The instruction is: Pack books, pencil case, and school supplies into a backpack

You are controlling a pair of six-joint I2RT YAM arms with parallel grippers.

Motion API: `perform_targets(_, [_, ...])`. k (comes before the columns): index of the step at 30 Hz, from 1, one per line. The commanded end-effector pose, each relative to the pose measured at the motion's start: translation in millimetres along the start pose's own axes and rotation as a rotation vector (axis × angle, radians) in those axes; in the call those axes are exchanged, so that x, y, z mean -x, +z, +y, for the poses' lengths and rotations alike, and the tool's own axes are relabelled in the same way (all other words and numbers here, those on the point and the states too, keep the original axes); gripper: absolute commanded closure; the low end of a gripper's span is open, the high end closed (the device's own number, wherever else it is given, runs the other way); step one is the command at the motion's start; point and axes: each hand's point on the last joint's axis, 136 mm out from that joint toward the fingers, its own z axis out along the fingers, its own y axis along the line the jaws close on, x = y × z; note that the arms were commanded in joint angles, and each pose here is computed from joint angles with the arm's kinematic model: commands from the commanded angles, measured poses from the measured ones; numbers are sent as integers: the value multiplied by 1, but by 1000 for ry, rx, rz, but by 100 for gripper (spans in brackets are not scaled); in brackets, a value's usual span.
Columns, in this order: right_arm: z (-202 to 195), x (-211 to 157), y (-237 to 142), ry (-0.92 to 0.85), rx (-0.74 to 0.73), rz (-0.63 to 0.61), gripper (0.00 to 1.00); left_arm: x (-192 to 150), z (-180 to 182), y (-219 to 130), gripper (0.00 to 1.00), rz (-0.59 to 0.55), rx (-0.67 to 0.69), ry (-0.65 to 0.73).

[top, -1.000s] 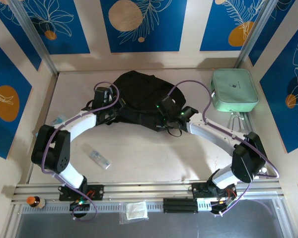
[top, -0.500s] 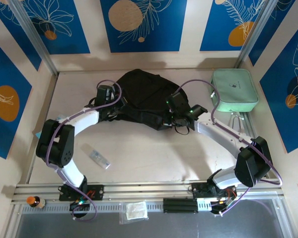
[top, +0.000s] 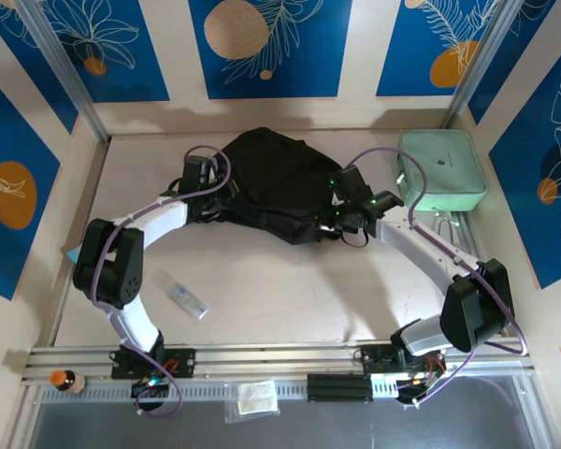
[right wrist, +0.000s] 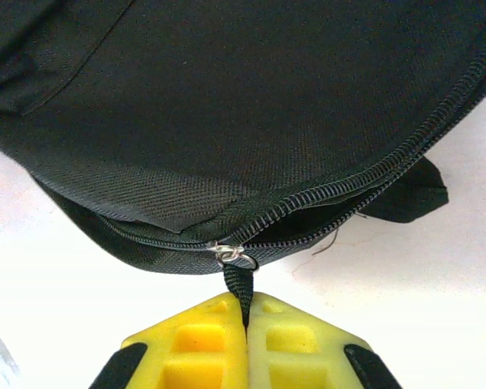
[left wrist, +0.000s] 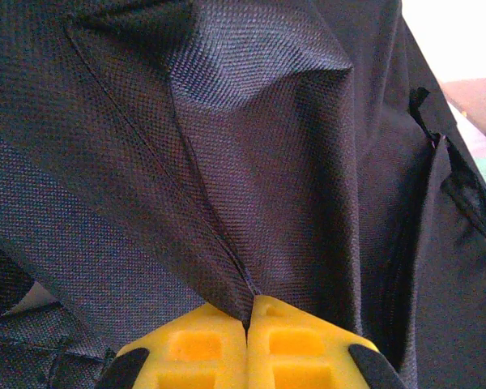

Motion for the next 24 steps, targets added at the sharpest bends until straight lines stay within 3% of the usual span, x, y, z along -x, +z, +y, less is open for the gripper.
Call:
perform_targets(1, [23, 7, -5, -54, 97, -10, 100, 28, 8, -3, 95, -68, 41, 13])
perform_targets(6, [47, 12, 9, -138, 150, -13, 100, 33, 27, -18, 54, -85, 111, -19])
perform_targets(8, [61, 15, 14, -166, 175, -8, 100, 29, 35, -26, 46, -86, 130, -44])
perform_targets(17, [150, 22, 35, -331, 343, 21, 100, -6, 22, -58, 31, -19, -10, -193])
perform_targets(24, [193, 9, 50, -383, 432, 82, 100, -16, 4, -60, 26, 12, -148, -315])
